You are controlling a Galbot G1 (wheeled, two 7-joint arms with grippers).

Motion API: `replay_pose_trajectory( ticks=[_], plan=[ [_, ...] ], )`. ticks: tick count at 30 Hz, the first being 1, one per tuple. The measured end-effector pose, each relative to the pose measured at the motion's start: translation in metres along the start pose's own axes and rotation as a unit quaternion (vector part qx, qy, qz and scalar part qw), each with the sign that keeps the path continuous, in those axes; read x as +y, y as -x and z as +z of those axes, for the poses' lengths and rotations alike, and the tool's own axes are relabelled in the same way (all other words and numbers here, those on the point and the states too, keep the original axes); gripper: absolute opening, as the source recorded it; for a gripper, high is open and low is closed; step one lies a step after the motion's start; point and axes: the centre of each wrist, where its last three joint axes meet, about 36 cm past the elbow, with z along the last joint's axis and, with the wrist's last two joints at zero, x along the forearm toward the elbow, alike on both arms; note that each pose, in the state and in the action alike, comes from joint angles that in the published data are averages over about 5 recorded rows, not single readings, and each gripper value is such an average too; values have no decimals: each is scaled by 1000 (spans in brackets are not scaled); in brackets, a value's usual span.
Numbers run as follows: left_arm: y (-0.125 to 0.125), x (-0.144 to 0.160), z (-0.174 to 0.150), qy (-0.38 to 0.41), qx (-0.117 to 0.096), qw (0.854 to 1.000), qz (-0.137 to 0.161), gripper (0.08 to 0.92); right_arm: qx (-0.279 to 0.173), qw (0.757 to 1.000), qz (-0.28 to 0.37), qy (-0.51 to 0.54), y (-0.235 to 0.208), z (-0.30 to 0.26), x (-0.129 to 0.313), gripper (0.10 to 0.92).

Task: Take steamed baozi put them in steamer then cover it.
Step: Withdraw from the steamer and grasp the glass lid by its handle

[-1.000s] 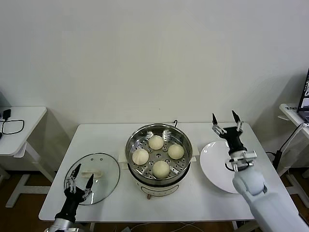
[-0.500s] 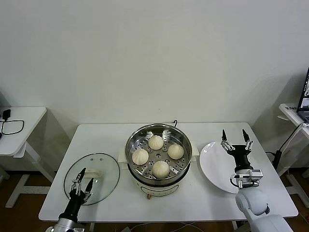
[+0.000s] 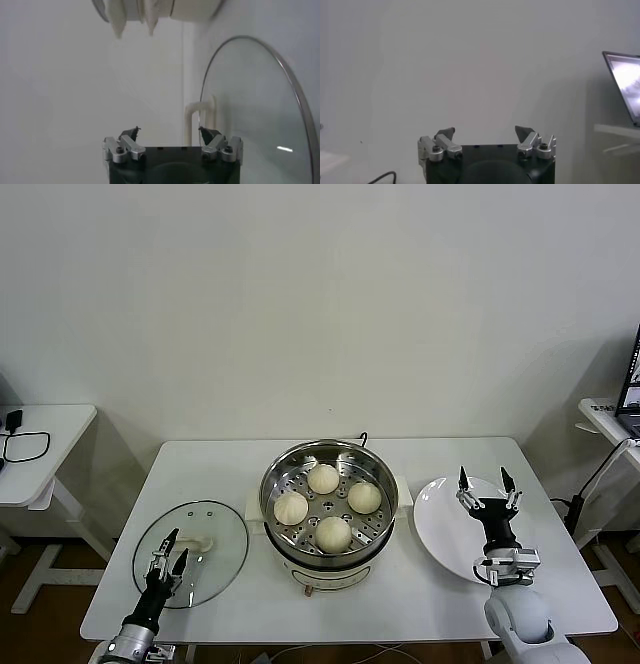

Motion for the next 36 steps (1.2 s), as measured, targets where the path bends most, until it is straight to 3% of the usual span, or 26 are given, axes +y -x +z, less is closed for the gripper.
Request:
replay_pose_trajectory(
  ticks=[36],
  plan=[
    [47, -6, -14, 26, 12, 1000, -13, 822, 12, 1000, -7, -8, -8, 19, 10, 823]
  ],
)
